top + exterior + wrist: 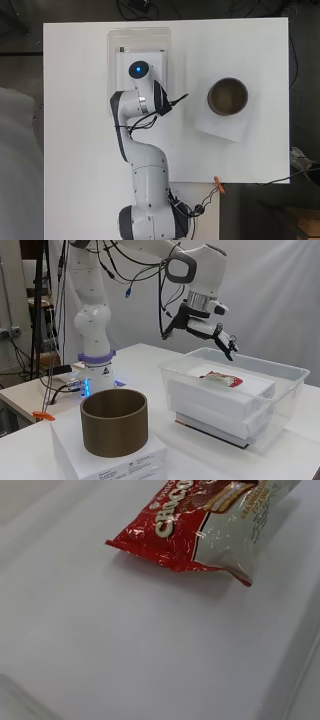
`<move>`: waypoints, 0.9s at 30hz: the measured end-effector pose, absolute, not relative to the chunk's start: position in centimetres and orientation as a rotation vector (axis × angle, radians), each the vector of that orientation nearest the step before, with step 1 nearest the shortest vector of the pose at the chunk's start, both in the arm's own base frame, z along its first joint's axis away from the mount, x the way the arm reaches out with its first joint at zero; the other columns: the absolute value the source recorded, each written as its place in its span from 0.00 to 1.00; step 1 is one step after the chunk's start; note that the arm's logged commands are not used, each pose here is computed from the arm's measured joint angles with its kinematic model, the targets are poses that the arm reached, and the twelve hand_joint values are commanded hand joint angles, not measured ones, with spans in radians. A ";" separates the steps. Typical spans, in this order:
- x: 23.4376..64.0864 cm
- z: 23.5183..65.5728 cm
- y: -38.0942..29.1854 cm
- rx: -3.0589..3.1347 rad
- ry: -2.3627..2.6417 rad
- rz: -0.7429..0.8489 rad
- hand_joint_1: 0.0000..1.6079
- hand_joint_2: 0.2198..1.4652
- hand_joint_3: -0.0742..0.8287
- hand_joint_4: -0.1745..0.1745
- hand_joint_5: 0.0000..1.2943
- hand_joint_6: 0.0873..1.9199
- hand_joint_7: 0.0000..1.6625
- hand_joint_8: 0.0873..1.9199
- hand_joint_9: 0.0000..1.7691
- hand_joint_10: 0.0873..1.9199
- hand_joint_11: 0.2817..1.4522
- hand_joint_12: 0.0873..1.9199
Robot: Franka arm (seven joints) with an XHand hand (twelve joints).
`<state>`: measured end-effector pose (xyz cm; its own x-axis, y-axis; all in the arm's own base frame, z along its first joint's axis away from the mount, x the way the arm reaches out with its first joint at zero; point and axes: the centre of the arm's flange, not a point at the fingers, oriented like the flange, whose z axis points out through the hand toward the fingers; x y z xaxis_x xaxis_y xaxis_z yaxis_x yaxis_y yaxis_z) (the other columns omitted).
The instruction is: Teleoperate dual arm-hand system to remove items from a box
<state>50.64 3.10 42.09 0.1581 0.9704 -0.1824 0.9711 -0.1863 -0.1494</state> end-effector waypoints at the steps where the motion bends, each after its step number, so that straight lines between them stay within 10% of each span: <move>1: 50.8 42.1 3.2 2.405 2.001 -0.377 0.10 0.52 0.08 0.52 0.28 0.00 0.34 0.00 0.35 0.00 0.25 0.00; 8: 52.0 40.6 2.3 2.456 1.914 -0.492 0.09 0.48 0.07 0.36 0.05 0.00 0.11 0.00 0.16 0.00 0.15 0.00; 15: 54.5 36.7 0.8 2.487 1.815 -0.654 0.16 0.49 0.08 0.42 0.04 0.00 0.09 0.00 0.15 0.00 0.14 0.00; 18: 54.7 36.0 0.5 2.458 1.828 -0.693 0.44 0.58 0.09 0.60 0.27 0.00 0.24 0.00 0.34 0.00 0.30 0.00; 19: 54.8 35.2 0.3 2.449 1.841 -0.713 0.63 0.67 0.08 0.67 0.39 0.00 0.30 0.28 0.42 0.23 0.38 0.00; 22: 55.5 34.4 -0.7 2.524 1.930 -0.660 0.82 0.71 0.08 0.12 0.71 0.41 0.51 0.43 0.55 0.51 0.37 0.23; 27: 54.2 34.6 -1.3 2.538 2.069 -0.587 0.84 0.75 0.08 0.00 0.64 0.65 0.50 0.50 0.56 0.55 0.29 0.44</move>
